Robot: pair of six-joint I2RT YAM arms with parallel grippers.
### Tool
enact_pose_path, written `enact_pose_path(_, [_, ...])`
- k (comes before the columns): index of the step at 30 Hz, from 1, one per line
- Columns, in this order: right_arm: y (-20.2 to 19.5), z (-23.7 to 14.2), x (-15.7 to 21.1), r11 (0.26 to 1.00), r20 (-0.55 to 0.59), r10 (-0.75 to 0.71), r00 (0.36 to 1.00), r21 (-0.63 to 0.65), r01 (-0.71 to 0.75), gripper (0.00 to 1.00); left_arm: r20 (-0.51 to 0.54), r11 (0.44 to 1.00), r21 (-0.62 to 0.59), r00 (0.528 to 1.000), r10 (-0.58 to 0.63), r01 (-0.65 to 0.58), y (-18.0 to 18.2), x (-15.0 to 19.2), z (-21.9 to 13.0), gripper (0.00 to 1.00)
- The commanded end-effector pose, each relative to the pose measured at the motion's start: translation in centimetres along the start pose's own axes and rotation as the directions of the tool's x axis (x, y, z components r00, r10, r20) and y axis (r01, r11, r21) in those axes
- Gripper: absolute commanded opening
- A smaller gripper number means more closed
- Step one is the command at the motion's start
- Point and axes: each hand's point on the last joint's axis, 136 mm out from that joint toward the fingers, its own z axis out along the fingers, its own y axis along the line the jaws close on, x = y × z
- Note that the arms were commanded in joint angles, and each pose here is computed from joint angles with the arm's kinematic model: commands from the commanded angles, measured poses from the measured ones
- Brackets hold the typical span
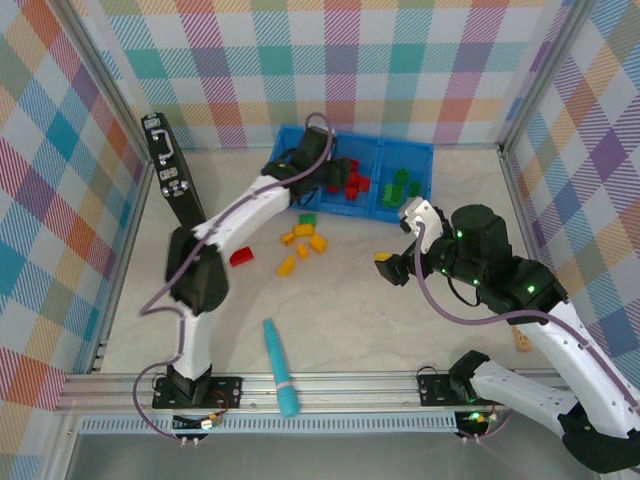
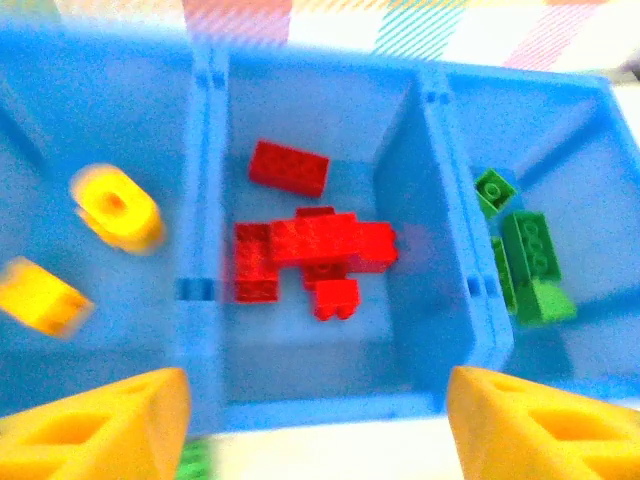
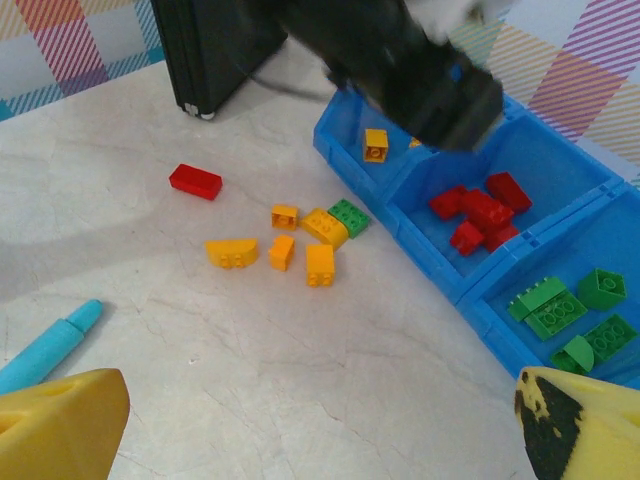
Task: Sort the legos into containers by color
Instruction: Pick up the lego from the middle-left of the table.
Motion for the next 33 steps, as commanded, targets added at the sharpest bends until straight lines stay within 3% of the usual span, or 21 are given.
enact_pose_path(1, [-0.2, -0.3, -0.7, 1.000, 0.036, -0.018, 0.999, 0.016, 0.017, 0.99, 0.054, 0.954, -0.070, 0.954, 0.294, -0.290, 2.4, -2.0, -7.5, 0.78])
enact_pose_path(4, [-0.4, -0.3, -0.7, 0.999, 0.040, -0.031, 0.999, 0.032, 0.030, 0.99, -0.037, 0.908, -0.163, 0.922, 0.385, -0.386, 6.3, 0.7, -11.4, 0.82])
enact_pose_path(8, [-1.0, 0.3, -0.3, 0.997, 0.033, -0.035, 0.999, 0.063, 0.033, 0.99, -0.162, 0.840, -0.151, 0.852, 0.498, -0.521, 10.2, 6.0, -14.7, 0.84])
enact_pose_path(14, [-0.7, 0.9, -0.4, 0.999, 0.040, -0.033, 0.999, 0.044, 0.031, 0.99, -0.207, 0.814, -0.099, 0.812, 0.546, -0.573, 13.8, 11.2, -18.1, 0.87])
enact_pose_path(22, [-0.1, 1.5, -0.6, 1.000, 0.031, -0.019, 0.999, 0.000, 0.019, 0.99, -0.270, 0.794, -0.045, 0.773, 0.574, -0.606, 17.4, 15.4, -17.2, 0.87])
enact_pose_path(29, [-0.1, 2.1, -0.3, 1.000, 0.016, -0.013, 1.000, 0.002, 0.013, 0.99, -0.287, 0.848, 0.036, 0.807, 0.516, -0.529, 18.8, 16.5, -14.9, 0.89])
enact_pose_path(33, [-0.1, 2.4, -0.2, 1.000, 0.012, -0.019, 1.000, -0.003, 0.019, 0.99, -0.363, 0.862, 0.087, 0.790, 0.494, -0.500, 19.4, 18.3, -12.9, 0.89])
